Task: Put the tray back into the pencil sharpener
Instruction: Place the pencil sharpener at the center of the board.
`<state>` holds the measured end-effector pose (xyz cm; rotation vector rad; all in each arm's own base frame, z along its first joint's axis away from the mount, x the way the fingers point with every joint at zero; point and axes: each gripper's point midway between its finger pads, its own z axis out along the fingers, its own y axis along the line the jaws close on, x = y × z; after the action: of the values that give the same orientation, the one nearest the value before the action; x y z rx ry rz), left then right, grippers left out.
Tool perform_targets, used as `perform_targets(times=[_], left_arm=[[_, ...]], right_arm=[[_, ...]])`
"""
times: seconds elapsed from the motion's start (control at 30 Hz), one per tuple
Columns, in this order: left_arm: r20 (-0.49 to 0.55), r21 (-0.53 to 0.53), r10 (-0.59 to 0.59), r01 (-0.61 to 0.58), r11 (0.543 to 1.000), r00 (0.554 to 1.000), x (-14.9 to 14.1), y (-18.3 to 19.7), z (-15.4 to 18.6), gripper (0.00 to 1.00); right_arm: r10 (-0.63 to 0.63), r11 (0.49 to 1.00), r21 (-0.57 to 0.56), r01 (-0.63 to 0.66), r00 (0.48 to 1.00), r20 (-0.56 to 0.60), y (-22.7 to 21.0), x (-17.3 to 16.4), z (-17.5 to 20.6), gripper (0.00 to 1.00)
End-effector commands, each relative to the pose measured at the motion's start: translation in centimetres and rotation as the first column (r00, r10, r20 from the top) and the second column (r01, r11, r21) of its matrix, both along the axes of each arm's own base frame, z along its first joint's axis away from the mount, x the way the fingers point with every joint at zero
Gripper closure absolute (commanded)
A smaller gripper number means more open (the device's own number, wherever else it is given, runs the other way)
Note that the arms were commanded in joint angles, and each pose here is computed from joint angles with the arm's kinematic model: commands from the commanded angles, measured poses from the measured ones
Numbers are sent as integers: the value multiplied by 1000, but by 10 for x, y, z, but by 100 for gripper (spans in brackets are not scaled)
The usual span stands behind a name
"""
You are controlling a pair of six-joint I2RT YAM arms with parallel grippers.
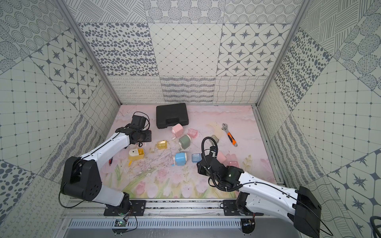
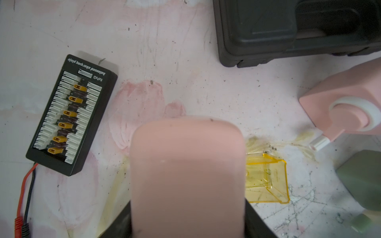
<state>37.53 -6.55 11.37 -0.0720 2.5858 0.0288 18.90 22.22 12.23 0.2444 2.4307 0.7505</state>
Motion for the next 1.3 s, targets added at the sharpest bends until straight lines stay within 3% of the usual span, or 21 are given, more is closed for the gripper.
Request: perform_targets(times=[0.0, 0.57, 0.73, 0.93, 1.07, 1.27], left_arm=[[53, -40, 6, -4, 999, 999, 29, -9, 0, 100], [-26, -26, -18, 17, 1000, 999, 39, -14, -36, 100], [-35, -18, -13, 12, 1000, 999, 41, -13, -40, 93], [-60, -25, -7, 5, 1000, 998, 39, -14, -48, 91], [-55, -21, -8, 7, 1000, 998, 40, -13, -45, 75], [-47, -25, -13, 12, 1000, 999, 40, -14, -41, 59]], right_arm=[[10, 999, 34, -11, 999, 37, 9, 5, 14, 65], [25, 999, 27, -26, 999, 28, 11, 4, 8, 65], [22, 1000, 9, -23, 999, 36, 7, 4, 9, 65], [13, 1000, -8, -13, 999, 41, 3, 4, 9, 65], [14, 1000, -9, -13, 999, 39, 2, 4, 9, 64], [27, 1000, -15, -26, 999, 43, 3, 4, 11, 60]])
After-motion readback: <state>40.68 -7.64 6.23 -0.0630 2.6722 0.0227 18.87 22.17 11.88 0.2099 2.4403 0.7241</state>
